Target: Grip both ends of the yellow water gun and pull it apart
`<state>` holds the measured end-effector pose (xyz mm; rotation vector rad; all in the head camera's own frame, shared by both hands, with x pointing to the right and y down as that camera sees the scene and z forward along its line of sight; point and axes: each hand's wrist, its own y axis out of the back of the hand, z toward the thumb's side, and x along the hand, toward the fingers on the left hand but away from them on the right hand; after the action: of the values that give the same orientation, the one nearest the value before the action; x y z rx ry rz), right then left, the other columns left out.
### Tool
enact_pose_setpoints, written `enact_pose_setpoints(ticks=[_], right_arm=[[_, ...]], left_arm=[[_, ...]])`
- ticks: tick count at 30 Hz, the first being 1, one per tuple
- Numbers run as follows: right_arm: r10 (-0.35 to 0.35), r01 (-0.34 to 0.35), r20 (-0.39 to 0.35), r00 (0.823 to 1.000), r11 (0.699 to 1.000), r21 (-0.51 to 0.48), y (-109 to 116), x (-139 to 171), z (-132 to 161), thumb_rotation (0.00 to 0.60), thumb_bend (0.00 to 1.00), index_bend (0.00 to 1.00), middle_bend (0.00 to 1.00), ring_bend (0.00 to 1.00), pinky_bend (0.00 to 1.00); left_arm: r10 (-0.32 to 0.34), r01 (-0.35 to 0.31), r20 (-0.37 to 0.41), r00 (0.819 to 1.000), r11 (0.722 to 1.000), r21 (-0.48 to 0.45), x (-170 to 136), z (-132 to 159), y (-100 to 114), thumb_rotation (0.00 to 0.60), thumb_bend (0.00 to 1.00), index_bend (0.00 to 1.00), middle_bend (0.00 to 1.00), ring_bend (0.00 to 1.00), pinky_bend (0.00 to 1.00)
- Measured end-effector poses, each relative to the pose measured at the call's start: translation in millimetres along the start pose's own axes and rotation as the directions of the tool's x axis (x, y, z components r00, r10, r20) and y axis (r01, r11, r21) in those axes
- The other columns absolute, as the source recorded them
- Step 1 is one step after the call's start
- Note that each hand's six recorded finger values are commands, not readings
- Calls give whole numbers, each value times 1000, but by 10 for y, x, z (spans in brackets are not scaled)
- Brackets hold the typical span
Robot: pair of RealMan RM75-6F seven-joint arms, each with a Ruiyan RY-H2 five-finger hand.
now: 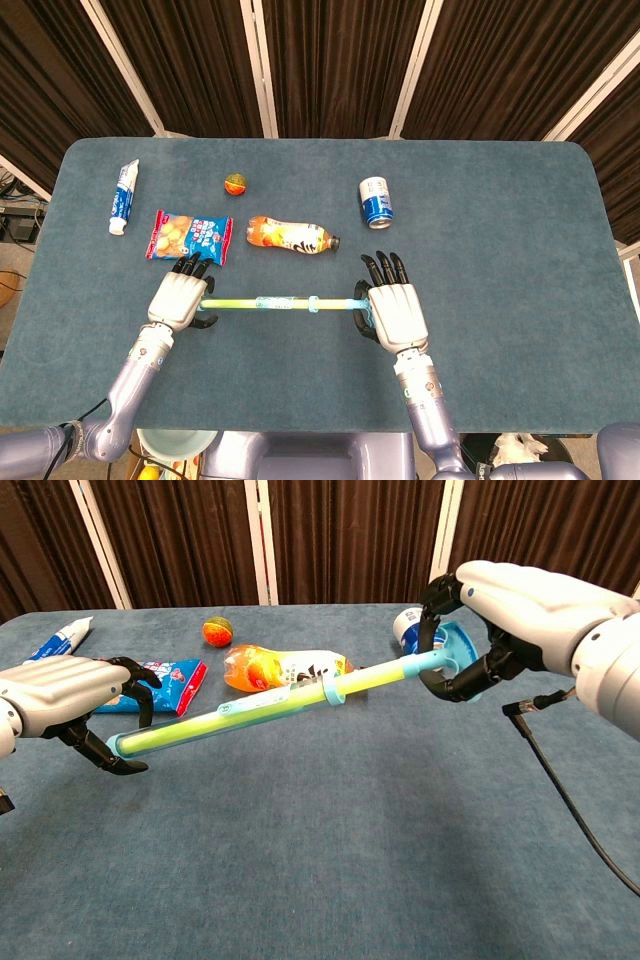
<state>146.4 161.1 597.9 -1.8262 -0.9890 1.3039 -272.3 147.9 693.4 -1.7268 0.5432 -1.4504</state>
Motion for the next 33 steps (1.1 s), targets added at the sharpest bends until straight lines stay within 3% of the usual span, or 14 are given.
enact_pose_setpoints(ticks=[33], right_arm=[[-2,0,43,999,999,33,-20,-23,-191,600,640,691,153,0,0]], left_arm=[[19,-19,22,1000,1000,-1,-87,6,41,600,304,534,121,0,116]])
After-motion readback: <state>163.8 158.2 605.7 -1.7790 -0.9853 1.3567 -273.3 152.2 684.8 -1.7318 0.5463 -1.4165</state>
